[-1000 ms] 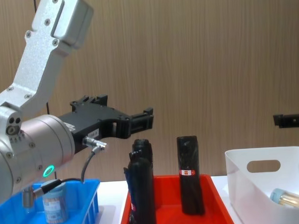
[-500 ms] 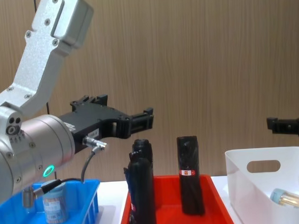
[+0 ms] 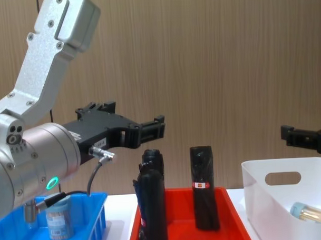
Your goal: Pick the cotton swabs from the blue box and place them into the white box.
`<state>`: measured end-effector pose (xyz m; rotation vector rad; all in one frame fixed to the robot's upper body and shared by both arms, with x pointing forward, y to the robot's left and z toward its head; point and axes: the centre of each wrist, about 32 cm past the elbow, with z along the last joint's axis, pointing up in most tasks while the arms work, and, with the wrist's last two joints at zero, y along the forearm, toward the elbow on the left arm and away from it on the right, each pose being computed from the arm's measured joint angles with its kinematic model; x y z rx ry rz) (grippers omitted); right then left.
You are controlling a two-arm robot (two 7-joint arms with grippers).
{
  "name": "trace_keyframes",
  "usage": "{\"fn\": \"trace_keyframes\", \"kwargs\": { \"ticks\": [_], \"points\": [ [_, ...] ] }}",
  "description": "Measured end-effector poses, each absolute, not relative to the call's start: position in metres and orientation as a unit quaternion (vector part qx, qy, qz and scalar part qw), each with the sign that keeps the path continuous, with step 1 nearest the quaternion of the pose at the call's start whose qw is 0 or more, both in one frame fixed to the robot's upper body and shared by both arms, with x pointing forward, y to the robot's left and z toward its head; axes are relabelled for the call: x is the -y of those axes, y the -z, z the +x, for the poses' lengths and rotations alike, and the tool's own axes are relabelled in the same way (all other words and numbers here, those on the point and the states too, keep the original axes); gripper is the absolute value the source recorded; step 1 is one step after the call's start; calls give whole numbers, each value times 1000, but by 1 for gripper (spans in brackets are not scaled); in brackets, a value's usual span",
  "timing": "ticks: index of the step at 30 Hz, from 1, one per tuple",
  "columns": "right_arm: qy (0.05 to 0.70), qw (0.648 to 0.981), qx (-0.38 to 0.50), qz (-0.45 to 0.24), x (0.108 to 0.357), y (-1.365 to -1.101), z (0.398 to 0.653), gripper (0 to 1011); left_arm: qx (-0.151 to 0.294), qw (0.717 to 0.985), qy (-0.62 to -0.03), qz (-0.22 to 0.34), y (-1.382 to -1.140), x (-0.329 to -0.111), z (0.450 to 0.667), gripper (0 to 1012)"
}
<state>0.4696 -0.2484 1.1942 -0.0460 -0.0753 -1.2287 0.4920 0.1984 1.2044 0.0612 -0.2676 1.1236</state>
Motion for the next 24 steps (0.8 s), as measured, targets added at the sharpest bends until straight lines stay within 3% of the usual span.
{"fn": "trace_keyframes", "kwargs": {
  "ticks": [12,24],
  "points": [
    [576,817,35,10,238,-1189,445,1002,126,837,-531,29,-1204,-198,492,1004],
    [577,816,35,12,237,-1189,443,1002,126,837,-531,29,-1204,-198,492,1004]
  ]
}}
